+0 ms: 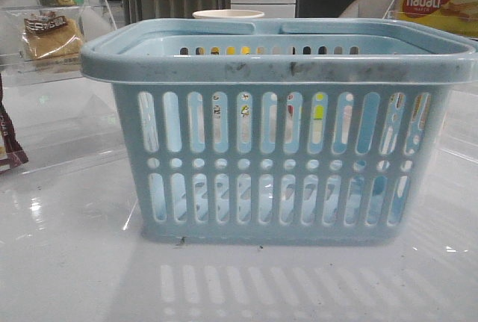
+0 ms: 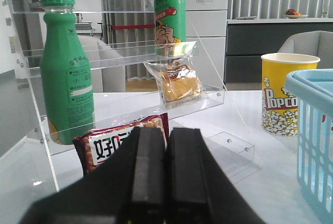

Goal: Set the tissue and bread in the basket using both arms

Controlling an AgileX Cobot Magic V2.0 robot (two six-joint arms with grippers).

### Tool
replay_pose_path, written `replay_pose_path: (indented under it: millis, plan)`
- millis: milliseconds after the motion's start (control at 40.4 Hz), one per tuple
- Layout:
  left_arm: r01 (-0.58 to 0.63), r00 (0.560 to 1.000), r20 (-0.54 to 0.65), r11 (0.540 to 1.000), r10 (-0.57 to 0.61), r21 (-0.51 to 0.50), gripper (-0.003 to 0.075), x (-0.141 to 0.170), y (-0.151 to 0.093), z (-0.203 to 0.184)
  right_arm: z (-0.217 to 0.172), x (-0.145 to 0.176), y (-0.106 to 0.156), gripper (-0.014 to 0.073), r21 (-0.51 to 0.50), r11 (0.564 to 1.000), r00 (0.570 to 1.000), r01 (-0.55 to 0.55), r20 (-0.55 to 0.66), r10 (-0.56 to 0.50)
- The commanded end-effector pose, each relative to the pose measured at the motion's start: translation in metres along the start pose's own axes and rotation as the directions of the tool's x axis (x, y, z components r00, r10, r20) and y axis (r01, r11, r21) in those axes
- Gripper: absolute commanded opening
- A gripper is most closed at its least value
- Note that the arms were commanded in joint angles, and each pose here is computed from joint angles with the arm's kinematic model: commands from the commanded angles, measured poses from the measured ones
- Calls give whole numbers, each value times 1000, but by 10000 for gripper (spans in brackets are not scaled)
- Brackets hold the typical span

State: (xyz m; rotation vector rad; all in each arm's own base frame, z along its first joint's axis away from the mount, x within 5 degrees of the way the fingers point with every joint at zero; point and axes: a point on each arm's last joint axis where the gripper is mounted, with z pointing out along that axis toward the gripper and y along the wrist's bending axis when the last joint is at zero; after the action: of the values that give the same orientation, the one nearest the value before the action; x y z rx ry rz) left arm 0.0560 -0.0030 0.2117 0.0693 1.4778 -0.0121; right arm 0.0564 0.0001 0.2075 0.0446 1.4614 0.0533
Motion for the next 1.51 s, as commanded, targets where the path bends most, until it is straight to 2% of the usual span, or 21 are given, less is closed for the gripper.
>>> replay_pose_path:
  millis: [0,668,890,1039,1187,1360,1484]
  plan:
    - [10,995,103,1000,-10,1,93,-8,0,-2,-2,-12,0,57,-2,1000,993,10,119,-9]
    - [10,995,103,1000,-10,1,93,-8,0,-2,-2,-12,0,57,-2,1000,993,10,119,-9]
    - [11,984,178,1000,-10,-4,93,-16,1,-3,-3,-16,1,57,-3,1000,989,10,146,-9]
    - [11,968,249,1000,-10,-5,93,-50,2,-8,-7,-45,3,57,-9,1000,981,-6,194,7]
    - [10,967,253,1000,-10,1,93,-100,4,-17,-17,-97,6,57,-14,1000,975,-5,220,8]
    - [8,985,173,1000,-9,11,93,-157,5,-15,-16,-153,10,57,-15,1000,981,-3,194,6]
    - [6,996,88,1000,-8,18,93,-185,6,-4,-4,-180,12,57,-12,1000,992,-4,124,5]
